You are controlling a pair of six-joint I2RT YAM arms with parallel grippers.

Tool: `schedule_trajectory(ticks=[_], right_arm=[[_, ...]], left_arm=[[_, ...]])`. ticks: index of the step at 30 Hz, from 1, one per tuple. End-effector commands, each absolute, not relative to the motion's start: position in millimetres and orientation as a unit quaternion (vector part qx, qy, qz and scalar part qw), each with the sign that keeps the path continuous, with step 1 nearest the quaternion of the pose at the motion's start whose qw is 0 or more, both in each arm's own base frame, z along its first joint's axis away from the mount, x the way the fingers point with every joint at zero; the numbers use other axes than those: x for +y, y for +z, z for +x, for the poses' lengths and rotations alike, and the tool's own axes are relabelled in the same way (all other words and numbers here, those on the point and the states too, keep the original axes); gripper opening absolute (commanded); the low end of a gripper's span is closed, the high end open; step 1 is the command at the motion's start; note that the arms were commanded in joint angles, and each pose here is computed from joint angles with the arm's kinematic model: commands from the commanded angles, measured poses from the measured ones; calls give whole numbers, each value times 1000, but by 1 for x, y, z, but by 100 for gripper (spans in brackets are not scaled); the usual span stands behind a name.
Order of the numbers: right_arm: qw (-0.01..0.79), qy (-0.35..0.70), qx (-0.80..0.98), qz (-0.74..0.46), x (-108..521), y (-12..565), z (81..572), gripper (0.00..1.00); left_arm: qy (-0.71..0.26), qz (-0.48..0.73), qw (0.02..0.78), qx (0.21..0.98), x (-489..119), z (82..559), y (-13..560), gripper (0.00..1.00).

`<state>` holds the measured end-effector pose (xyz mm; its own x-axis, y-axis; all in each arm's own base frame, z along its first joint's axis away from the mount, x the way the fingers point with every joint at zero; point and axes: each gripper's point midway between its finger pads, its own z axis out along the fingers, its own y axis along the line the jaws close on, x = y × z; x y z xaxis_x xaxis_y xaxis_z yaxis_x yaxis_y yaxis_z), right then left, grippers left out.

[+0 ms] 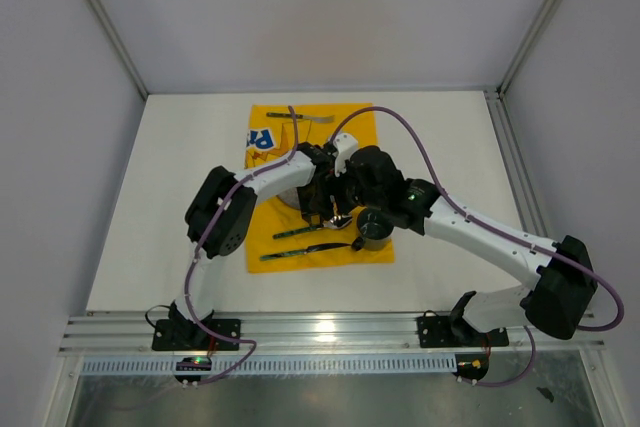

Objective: Set the dinner table for one person

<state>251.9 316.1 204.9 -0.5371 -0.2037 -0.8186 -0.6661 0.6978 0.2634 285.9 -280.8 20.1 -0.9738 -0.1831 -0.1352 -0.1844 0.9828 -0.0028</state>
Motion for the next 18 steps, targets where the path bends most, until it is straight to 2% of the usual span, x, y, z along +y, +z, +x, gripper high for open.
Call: schedule_trajectory(ticks=[1,18], right_arm=[[431,309,808,-258,328,229,258,70],[454,284,808,-246,320,233,268,70]], left_arm=[[-1,-93,59,994,-286,282,18,34],[-2,-96,43,995,-283,270,12,33]])
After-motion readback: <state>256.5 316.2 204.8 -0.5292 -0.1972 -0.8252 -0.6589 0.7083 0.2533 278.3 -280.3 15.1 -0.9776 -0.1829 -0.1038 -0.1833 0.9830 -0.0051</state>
